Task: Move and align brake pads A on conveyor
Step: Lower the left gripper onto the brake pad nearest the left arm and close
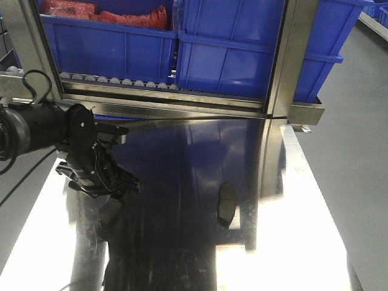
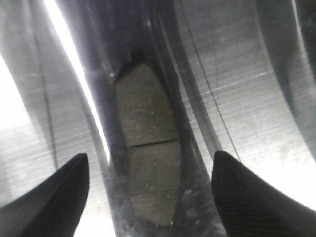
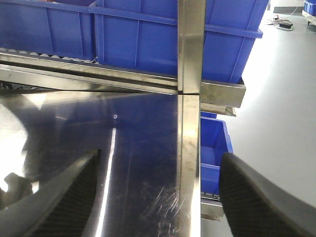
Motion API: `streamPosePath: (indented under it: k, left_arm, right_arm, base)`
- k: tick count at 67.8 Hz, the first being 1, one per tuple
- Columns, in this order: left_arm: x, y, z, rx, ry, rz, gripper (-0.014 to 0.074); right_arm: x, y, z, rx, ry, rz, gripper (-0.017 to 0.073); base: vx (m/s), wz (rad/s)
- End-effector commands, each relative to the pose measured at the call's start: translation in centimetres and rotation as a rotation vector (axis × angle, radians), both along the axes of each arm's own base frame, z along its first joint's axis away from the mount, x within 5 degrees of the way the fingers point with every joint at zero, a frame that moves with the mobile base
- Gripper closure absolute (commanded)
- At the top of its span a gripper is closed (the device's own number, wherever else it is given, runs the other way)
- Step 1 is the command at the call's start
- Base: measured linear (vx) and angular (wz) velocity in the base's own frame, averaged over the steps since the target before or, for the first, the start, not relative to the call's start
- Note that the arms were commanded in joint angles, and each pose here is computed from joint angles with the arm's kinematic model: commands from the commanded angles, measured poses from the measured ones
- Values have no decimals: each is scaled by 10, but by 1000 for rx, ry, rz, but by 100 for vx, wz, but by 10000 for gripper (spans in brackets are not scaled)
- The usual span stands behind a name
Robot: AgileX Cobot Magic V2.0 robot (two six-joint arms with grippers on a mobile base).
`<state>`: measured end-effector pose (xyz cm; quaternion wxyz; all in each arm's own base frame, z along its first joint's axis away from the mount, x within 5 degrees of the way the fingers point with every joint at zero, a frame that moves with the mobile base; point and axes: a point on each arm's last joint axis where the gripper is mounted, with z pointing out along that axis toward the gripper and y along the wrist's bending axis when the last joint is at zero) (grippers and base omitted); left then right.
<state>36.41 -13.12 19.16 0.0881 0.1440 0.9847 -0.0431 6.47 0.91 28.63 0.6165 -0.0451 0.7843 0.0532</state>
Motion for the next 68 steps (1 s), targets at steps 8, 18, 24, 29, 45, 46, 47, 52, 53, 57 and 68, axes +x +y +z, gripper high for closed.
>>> streamPosePath:
  k: [8, 18, 24, 29, 45, 46, 47, 52, 53, 57, 68]
  left_arm:
    - [4, -5, 14, -33, -46, 5, 90]
    - [6, -6, 7, -33, -44, 12, 90]
    - [8, -6, 3, -32, -39, 14, 92]
    - [9, -7, 0, -32, -43, 14, 99]
    - [13, -8, -3, -42, -76, 17, 253]
    - [14, -8, -3, -43, -78, 17, 268]
    - [14, -8, -3, -43, -80, 17, 284]
    - [14, -8, -3, -45, -85, 18, 377]
    - [14, -8, -3, -45, -85, 18, 395]
    - [14, -8, -3, -44, -84, 18, 470]
    - [11, -7, 8, -47, -96, 14, 602]
  right_arm:
    - [2, 0, 14, 6, -89, -4, 54]
    - [2, 0, 14, 6, -89, -4, 54]
    - [2, 0, 14, 6, -89, -4, 54]
    - [2, 0, 14, 6, -89, -4, 54]
    - [2, 0, 14, 6, -89, -4, 54]
    - [2, 0, 14, 6, -89, -4, 54]
    - [2, 0, 14, 6, -89, -4, 54]
    - [2, 0, 14, 6, -89, -4, 54]
    - [2, 0, 14, 6, -89, -4, 54]
    - [2, 0, 14, 6, -89, -4, 54]
    - [2, 0, 14, 6, -89, -4, 54]
  base:
    - [0, 0]
    - [0, 0]
    - [0, 0]
    - [0, 0]
    - [0, 0]
    - [0, 0]
    - [0, 0]
    - [0, 0]
    - [0, 0]
    - [0, 0]
    - [0, 0]
